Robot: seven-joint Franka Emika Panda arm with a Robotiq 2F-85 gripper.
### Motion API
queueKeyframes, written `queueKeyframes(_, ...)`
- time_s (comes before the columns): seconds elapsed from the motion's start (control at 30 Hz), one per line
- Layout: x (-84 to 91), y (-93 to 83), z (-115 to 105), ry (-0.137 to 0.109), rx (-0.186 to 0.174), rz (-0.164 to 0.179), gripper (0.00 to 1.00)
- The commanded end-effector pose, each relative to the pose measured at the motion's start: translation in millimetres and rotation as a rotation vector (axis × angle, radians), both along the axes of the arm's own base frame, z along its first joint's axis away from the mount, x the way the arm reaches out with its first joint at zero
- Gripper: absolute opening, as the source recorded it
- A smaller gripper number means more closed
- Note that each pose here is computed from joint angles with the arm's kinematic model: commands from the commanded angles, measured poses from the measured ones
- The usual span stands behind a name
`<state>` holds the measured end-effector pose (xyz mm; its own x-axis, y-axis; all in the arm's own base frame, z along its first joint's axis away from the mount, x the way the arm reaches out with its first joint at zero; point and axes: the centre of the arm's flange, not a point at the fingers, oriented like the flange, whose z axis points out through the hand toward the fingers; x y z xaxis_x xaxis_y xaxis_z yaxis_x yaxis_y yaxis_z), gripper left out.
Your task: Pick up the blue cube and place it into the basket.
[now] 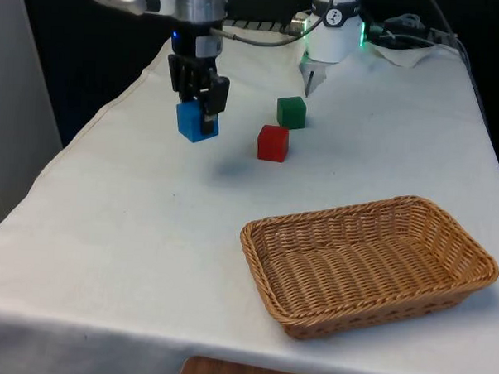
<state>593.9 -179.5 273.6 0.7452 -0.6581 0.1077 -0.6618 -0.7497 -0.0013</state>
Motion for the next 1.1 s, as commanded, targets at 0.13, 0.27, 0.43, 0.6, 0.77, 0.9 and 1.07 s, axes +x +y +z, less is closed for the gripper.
queueKeyframes(0.13, 0.6, 4.6, 18.2, 0.001, -0.005, 0.020, 0.00)
queueKeyframes(0.27, 1.0, 8.8, 36.2, -0.002, -0.010, 0.040, 0.00)
queueKeyframes(0.43, 1.5, 13.2, 51.5, -0.003, -0.017, 0.061, 0.00)
queueKeyframes(0.6, 2.8, 15.4, 60.6, -0.008, -0.023, 0.075, 0.00)
queueKeyframes(0.77, 5.9, 21.3, 80.2, 0.000, -0.034, 0.104, 0.00)
queueKeyframes(0.9, 7.8, 22.9, 89.2, 0.001, -0.038, 0.116, 0.00)
queueKeyframes(1.07, 13.6, 28.7, 103.9, 0.006, -0.050, 0.133, 0.00)
